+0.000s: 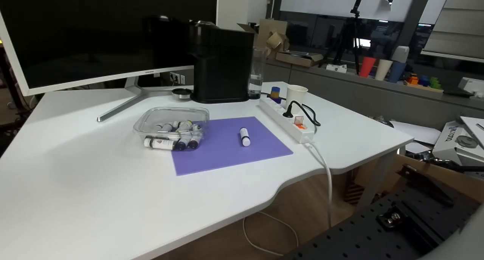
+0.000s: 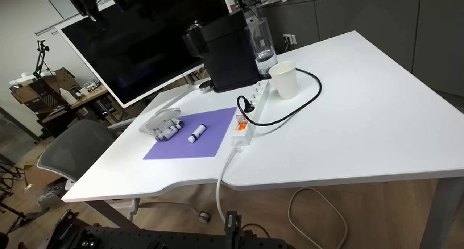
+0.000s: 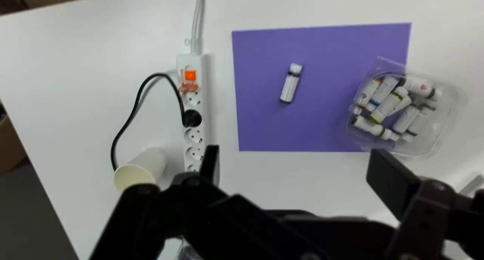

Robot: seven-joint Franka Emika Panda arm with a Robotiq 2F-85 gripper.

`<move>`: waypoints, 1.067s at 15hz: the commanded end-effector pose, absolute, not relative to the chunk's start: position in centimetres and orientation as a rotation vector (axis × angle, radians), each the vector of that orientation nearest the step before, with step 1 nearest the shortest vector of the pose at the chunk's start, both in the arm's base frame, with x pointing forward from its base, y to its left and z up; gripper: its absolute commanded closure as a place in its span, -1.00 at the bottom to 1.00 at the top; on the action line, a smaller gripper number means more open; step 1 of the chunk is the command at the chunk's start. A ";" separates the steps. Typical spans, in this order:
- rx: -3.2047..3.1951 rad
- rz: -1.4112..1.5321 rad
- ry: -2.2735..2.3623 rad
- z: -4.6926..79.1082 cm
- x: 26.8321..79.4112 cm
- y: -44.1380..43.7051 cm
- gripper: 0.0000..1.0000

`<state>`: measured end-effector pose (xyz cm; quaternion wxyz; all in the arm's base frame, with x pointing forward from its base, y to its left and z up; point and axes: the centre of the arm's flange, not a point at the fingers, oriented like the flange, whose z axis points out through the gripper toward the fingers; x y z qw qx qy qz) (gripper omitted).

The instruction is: Switch off the extension cord

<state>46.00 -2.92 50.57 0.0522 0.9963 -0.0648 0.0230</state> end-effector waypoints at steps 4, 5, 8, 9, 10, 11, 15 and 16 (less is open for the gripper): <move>2.877 0.308 -0.160 44.1 47.6 -7.6 -1.00; 2.886 0.301 -0.168 43.0 47.8 -8.5 -1.00; 2.952 0.182 -0.216 39.5 48.2 -11.5 -1.00; 2.967 0.139 -0.222 38.5 48.3 -12.3 -1.00; 2.980 0.103 -0.228 37.4 48.3 -13.0 -1.00; 2.993 0.064 -0.224 36.2 48.4 -13.9 -1.00; 3.023 -0.064 -0.103 31.7 48.1 -16.0 -1.00; 3.026 -0.100 -0.060 30.7 48.0 -16.3 -1.00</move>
